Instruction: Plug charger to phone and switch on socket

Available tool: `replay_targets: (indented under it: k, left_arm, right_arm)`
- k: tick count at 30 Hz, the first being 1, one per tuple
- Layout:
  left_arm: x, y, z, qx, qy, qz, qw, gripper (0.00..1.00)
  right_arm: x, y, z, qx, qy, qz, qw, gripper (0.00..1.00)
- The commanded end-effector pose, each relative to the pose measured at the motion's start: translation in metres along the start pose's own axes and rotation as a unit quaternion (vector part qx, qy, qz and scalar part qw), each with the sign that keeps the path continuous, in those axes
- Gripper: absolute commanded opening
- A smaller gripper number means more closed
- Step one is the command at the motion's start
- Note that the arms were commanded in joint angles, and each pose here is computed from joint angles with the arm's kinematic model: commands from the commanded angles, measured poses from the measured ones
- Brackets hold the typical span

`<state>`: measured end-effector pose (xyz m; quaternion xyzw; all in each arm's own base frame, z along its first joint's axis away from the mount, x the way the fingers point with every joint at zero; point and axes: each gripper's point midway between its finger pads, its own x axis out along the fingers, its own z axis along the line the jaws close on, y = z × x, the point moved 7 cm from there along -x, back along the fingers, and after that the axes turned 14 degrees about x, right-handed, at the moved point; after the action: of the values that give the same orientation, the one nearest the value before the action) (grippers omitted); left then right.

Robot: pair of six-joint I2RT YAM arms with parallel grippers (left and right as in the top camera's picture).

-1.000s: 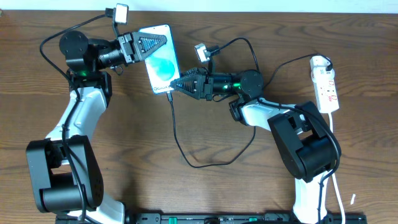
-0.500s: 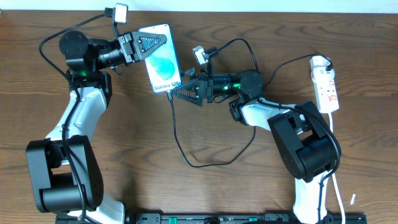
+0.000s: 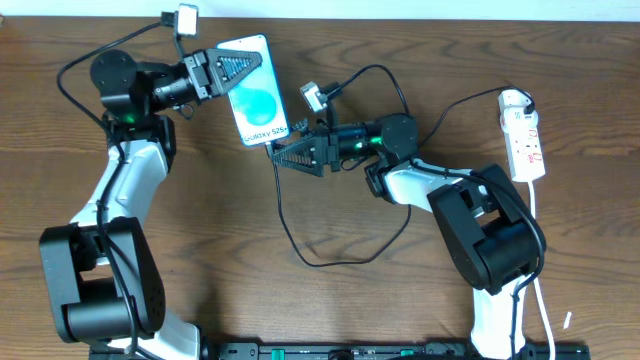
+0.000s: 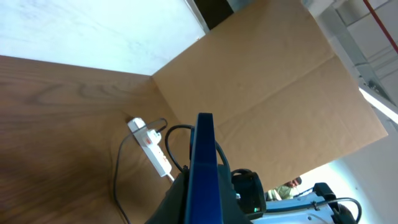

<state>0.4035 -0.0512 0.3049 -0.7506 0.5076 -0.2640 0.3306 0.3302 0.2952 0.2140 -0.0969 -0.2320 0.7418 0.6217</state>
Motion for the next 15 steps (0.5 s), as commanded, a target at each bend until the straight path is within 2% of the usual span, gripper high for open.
replay_targets:
  k: [1, 2, 4, 12, 13, 15]
  left_arm:
    - [-0.0043, -0.0087, -0.0088, 0.014, -0.004, -0.012, 1.0, 0.07]
    - [-0.0043, -0.0091, -0.0086, 0.014, -0.005, -0.013, 1.0, 0.07]
    - [-0.0044, -0.0097, -0.0082, 0.013, -0.007, -0.016, 1.0, 0.07]
    - [-0.0043, -0.0102, -0.0078, 0.012, -0.009, -0.019, 1.0, 0.07]
    - [-0.0043, -0.0102, -0.0078, 0.012, -0.009, -0.019, 1.0, 0.07]
    - [-0.0043, -0.0103, -0.0077, 0.011, -0.01, -0.02, 1.0, 0.07]
  right_arm:
    - [0.0031, -0.0003, 0.002, -0.007, -0.004, 0.006, 1.0, 0.73]
    - [0.0031, -0.0001, 0.0021, -0.007, -0.004, 0.007, 1.0, 0.61]
    - [0.0034, 0.0002, 0.0021, -0.007, -0.004, 0.008, 1.0, 0.5]
    - [0.008, 0.0032, 0.002, -0.003, -0.006, 0.014, 1.0, 0.46]
    - [0.0087, 0.0036, 0.0021, -0.003, -0.006, 0.015, 1.0, 0.44]
    - [0.0099, 0.0044, 0.0023, -0.004, -0.007, 0.017, 1.0, 0.34]
